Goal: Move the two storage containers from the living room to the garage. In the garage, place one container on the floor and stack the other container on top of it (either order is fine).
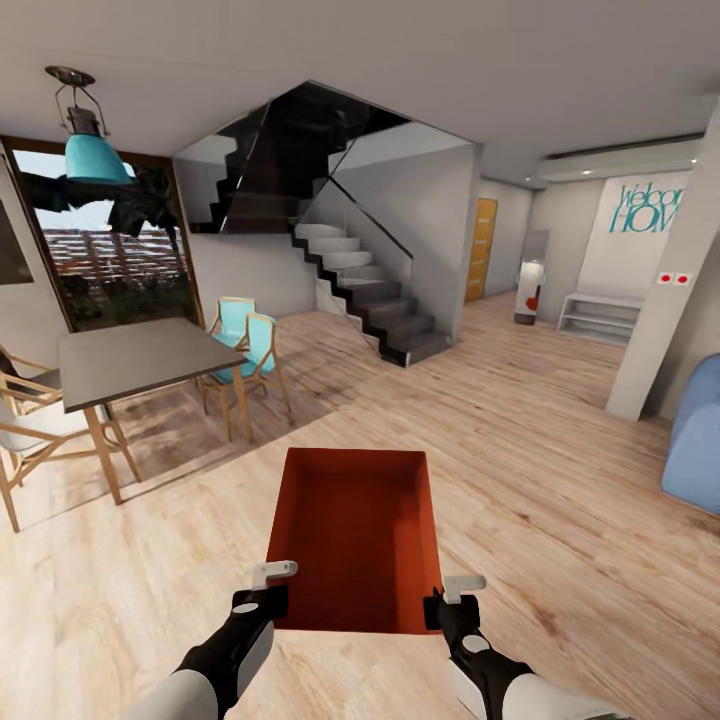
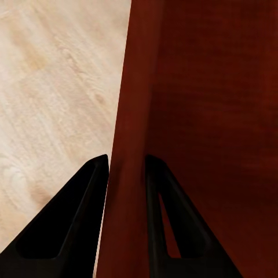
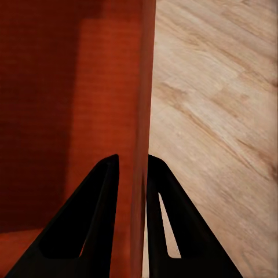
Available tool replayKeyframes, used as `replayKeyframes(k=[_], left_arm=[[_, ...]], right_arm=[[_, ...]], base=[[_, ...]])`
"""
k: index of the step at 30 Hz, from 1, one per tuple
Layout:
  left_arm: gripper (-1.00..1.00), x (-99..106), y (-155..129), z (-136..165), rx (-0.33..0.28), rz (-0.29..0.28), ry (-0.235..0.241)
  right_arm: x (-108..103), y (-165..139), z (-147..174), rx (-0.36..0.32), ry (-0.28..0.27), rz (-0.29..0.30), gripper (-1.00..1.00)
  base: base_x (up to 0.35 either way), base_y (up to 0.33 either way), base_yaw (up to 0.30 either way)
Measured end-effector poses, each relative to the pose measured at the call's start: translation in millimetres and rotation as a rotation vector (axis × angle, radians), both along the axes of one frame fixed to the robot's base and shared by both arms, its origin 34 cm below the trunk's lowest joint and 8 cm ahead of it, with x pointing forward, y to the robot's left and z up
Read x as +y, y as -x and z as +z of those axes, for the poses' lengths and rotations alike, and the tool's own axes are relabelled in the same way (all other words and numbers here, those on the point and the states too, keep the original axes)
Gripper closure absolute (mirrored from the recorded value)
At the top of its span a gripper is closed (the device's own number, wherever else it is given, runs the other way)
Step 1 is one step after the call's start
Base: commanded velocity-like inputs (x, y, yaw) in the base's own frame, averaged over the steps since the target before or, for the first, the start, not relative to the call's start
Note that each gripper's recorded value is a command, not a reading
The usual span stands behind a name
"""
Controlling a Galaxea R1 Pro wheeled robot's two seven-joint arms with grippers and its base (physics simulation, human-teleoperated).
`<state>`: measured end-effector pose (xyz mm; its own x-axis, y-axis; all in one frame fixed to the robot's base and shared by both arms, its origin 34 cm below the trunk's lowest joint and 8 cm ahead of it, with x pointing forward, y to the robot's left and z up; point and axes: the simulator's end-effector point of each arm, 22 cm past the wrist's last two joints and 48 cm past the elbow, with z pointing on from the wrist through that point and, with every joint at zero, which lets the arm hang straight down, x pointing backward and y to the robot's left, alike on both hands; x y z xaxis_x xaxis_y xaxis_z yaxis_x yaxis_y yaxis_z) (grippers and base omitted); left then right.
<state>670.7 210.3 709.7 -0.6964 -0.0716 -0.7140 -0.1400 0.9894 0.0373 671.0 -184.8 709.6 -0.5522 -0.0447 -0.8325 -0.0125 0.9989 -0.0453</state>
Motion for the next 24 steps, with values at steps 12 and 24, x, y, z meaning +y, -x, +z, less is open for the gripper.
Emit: replayKeyframes(k=[12, 24], left_arm=[[1.0, 0.1, 0.6, -0.2, 0.002, -0.002, -0.002], [1.0, 0.3, 0.4, 0.0, 0.001, -0.002, -0.003]], right_arm=[[0.0, 0.8, -0.3, 0.002, 0.0, -0.001, 1.0], [0.3, 0.9, -0.3, 0.001, -0.001, -0.002, 1.0]], base=[[0.286, 0.0, -0.004], [0.321, 0.0, 0.0]])
